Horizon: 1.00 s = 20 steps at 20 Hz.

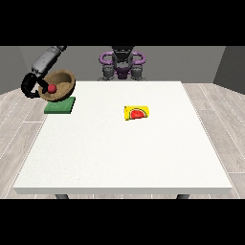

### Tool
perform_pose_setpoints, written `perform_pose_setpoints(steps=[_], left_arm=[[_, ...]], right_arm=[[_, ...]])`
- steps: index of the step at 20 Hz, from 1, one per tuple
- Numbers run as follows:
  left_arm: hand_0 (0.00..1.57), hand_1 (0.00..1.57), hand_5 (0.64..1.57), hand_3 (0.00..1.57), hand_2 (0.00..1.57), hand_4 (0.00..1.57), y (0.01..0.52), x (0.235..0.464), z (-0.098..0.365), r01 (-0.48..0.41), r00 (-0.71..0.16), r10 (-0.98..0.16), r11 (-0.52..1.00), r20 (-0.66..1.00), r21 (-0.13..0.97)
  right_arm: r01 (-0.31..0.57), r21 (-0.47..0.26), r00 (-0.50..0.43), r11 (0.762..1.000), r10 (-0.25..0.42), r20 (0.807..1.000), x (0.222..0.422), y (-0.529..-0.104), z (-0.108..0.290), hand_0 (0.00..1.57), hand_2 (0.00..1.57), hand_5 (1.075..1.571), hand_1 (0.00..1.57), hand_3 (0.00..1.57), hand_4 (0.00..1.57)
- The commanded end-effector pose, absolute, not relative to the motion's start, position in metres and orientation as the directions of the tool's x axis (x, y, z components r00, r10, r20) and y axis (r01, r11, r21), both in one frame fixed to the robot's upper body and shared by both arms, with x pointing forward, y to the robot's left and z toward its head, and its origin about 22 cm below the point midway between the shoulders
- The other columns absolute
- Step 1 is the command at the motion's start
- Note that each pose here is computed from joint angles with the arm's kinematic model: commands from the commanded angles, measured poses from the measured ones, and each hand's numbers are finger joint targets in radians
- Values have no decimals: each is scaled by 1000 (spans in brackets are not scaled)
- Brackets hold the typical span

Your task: Pick the cup and pour the ball into the bowl, then pick the bowl and place it on the pad

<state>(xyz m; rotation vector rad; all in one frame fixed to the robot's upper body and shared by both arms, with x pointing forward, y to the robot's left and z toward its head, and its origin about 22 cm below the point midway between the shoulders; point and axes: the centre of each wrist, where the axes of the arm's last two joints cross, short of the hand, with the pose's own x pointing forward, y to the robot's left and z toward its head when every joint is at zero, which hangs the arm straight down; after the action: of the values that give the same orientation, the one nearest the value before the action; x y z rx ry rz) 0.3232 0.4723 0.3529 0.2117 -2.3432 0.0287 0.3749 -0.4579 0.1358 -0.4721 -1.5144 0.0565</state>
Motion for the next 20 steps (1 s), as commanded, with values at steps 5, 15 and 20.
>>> perform_pose_setpoints(steps=[5,15,20], left_arm=[[0,0,1525,0,0,0,482,317,356,-177,-682,-166,982,712,60],[0,0,1516,0,0,0,490,291,377,-179,-746,-167,983,644,48],[0,0,1514,0,0,0,479,294,378,-159,-755,-154,986,638,50]], right_arm=[[242,-266,91,933,252,964,379,-445,111,1571,1571,1570,1571,1188,1135],[455,-150,92,878,121,988,341,-509,123,854,797,1540,854,1096,0],[476,-133,70,869,113,991,354,-498,133,685,559,1531,685,952,0]])
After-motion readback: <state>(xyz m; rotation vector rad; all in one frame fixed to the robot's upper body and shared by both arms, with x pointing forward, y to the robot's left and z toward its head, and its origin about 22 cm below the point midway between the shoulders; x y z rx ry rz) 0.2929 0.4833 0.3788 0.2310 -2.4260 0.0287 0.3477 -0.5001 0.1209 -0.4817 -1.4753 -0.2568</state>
